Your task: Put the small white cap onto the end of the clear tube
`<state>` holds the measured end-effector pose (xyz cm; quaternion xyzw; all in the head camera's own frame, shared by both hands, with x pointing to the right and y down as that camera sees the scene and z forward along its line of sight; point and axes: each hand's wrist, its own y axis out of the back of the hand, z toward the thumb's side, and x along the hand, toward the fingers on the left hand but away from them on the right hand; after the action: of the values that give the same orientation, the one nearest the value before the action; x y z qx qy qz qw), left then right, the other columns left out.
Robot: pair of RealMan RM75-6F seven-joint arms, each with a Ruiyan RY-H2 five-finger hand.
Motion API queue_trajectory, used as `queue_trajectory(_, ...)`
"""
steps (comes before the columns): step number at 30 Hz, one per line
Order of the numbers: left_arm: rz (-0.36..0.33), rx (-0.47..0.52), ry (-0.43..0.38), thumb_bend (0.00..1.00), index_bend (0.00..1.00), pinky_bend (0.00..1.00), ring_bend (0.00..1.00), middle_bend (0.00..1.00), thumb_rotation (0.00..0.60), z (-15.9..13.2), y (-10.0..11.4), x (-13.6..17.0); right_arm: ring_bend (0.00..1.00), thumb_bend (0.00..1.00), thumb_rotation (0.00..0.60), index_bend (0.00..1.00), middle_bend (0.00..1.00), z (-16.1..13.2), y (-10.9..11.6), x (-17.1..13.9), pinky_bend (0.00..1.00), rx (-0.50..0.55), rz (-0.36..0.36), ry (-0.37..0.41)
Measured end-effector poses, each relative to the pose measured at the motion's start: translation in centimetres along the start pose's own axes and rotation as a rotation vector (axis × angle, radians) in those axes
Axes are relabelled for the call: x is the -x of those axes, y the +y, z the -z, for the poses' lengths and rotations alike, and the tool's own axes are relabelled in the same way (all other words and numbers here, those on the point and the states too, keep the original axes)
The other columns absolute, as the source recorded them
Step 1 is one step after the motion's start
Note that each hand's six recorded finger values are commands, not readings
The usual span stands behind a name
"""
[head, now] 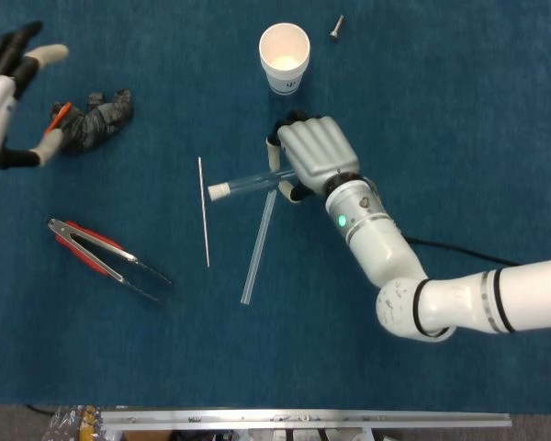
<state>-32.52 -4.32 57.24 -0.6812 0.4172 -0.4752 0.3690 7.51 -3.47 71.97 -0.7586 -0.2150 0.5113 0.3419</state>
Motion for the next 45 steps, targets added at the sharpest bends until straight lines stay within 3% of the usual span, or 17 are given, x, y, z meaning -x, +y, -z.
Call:
queue_trajectory(12,-0.047,0.006,0.034,0.32,0.14,0.02,0.00,0.00,0.600,2.0,0.6,0.9,0.15,0.29,0.600,0.64,0.30,-0.4,-4.6,1.3,0.27,-0.092,-0.036,0.009)
queue_trajectory(20,-0.045,0.021,0.043,0.32,0.14,0.02,0.00,0.00,0.600,2.6,0.1,1.2,0.15,0.29,0.600,0.64,0.29,-1.0,-6.3,1.6,0.27,-0.121,-0.042,0.029)
queue_trajectory(24,-0.043,0.028,0.046,0.32,0.14,0.02,0.00,0.00,0.600,2.8,0.1,1.3,0.14,0.29,0.600,0.54,0.24,-1.1,-6.6,1.5,0.28,-0.134,-0.051,0.039)
queue_trajectory(28,-0.043,0.031,0.049,0.32,0.14,0.02,0.00,0.00,0.600,3.0,0.2,1.5,0.11,0.29,0.600,0.39,0.19,-1.2,-6.5,1.4,0.28,-0.150,-0.057,0.048)
queue_trajectory(35,-0.046,0.036,0.060,0.32,0.14,0.02,0.00,0.00,0.600,3.4,0.5,1.7,0.08,0.30,0.600,0.23,0.13,-0.9,-5.4,0.9,0.27,-0.142,-0.059,0.051)
queue_trajectory(45,-0.071,0.059,0.076,0.32,0.14,0.02,0.00,0.00,0.600,4.1,0.3,2.3,0.06,0.30,0.600,0.19,0.12,1.3,-2.1,-1.1,0.27,-0.038,-0.015,0.050)
